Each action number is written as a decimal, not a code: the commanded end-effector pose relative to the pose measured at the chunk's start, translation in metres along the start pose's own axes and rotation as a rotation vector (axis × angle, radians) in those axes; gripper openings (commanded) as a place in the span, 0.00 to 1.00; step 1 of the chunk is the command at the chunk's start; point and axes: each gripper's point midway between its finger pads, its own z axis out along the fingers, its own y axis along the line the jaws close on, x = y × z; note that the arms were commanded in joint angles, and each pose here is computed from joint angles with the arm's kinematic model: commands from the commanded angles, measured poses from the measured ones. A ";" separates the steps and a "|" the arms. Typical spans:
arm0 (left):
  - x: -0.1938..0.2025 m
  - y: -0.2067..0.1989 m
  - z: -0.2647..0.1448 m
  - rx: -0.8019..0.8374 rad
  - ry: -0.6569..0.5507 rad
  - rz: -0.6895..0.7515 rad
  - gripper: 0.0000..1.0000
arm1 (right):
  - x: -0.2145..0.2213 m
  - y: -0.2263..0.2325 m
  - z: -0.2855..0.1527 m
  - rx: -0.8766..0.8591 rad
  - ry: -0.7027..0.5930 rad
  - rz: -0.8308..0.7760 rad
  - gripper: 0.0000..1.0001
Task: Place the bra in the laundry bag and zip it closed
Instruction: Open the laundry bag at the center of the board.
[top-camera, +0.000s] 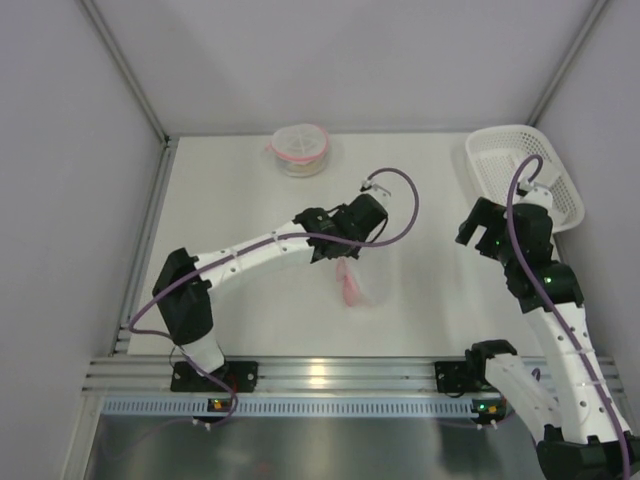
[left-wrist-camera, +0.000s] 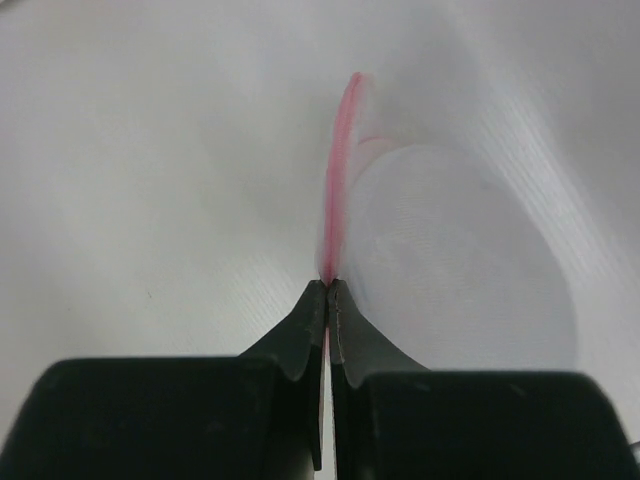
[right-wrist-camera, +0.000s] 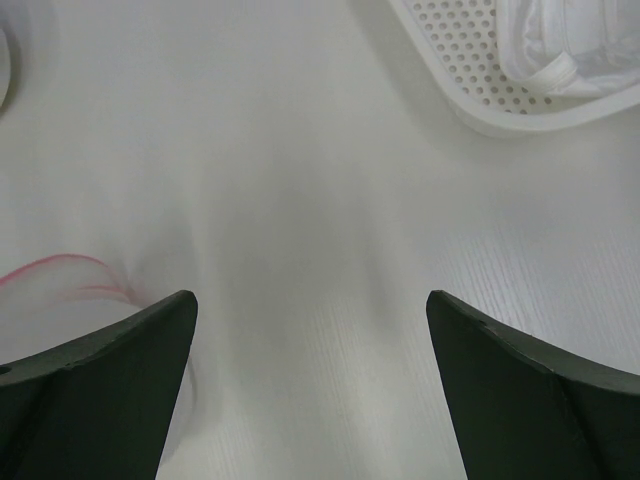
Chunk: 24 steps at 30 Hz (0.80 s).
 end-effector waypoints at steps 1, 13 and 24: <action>0.004 -0.015 -0.005 -0.042 0.020 0.073 0.00 | -0.009 -0.001 -0.006 0.000 -0.037 0.027 0.99; -0.041 0.021 -0.061 -0.376 -0.081 0.318 0.00 | -0.007 0.004 -0.002 -0.024 -0.035 0.041 0.99; 0.021 -0.032 -0.018 -0.240 0.082 0.497 0.00 | 0.002 0.002 0.003 -0.015 -0.002 0.041 0.99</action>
